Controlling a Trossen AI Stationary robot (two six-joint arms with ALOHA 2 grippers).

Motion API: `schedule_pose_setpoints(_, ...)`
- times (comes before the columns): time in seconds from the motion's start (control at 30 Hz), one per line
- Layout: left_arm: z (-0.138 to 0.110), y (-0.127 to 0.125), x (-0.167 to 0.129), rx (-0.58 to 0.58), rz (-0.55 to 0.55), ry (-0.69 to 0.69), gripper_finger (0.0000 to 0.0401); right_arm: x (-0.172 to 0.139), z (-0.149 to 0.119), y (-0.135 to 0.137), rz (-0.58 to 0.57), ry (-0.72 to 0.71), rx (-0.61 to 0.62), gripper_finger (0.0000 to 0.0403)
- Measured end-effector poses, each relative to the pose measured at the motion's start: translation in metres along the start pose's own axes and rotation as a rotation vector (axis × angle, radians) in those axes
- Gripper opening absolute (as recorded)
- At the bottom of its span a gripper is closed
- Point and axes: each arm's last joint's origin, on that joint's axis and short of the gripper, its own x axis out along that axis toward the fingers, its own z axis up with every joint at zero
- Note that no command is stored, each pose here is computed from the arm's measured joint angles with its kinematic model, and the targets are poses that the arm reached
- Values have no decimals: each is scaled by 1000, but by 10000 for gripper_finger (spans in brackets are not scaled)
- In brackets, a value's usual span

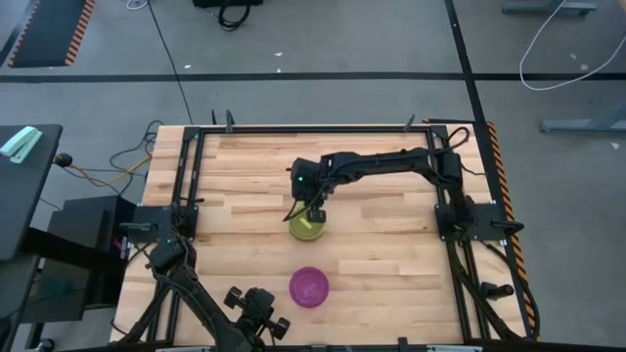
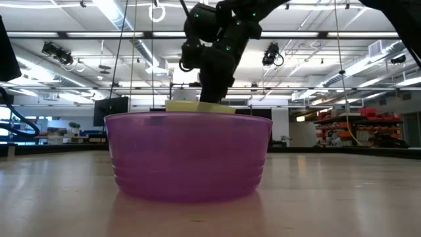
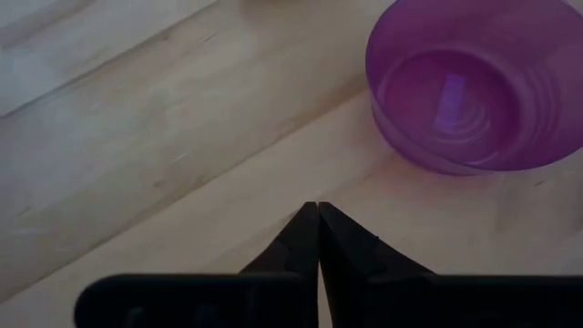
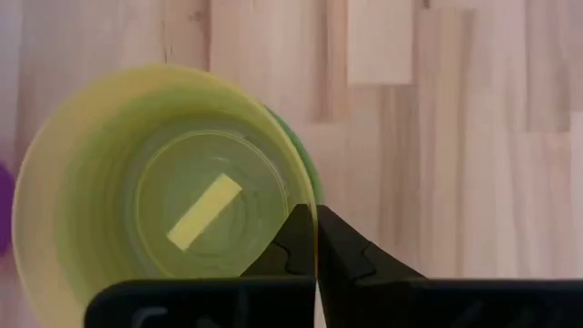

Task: Nest bowls inside each other
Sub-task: Stack the yellow bowl on top of the green bowl, then stack the purple bowl on top of the green bowl

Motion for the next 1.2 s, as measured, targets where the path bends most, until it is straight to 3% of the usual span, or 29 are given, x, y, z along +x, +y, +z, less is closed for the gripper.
schedule_pose_setpoints(0.2, 0, 0, 0, 5, 1, -3, 26, -4, 0, -10, -9, -9, 19, 1)
schedule_pose_setpoints(0.57, 2, 1, 1, 14, 8, -23, 10, 2, -2, -12, -3, 12, 15, 1)
schedule_pose_setpoints(0.77, 4, 0, 2, 11, 12, -24, 26, 2, -3, -12, 11, 20, 38, 4)
schedule_pose_setpoints(1.2, 5, 0, 3, 10, 14, -24, 13, 1, -3, -13, -8, 21, 40, 78)
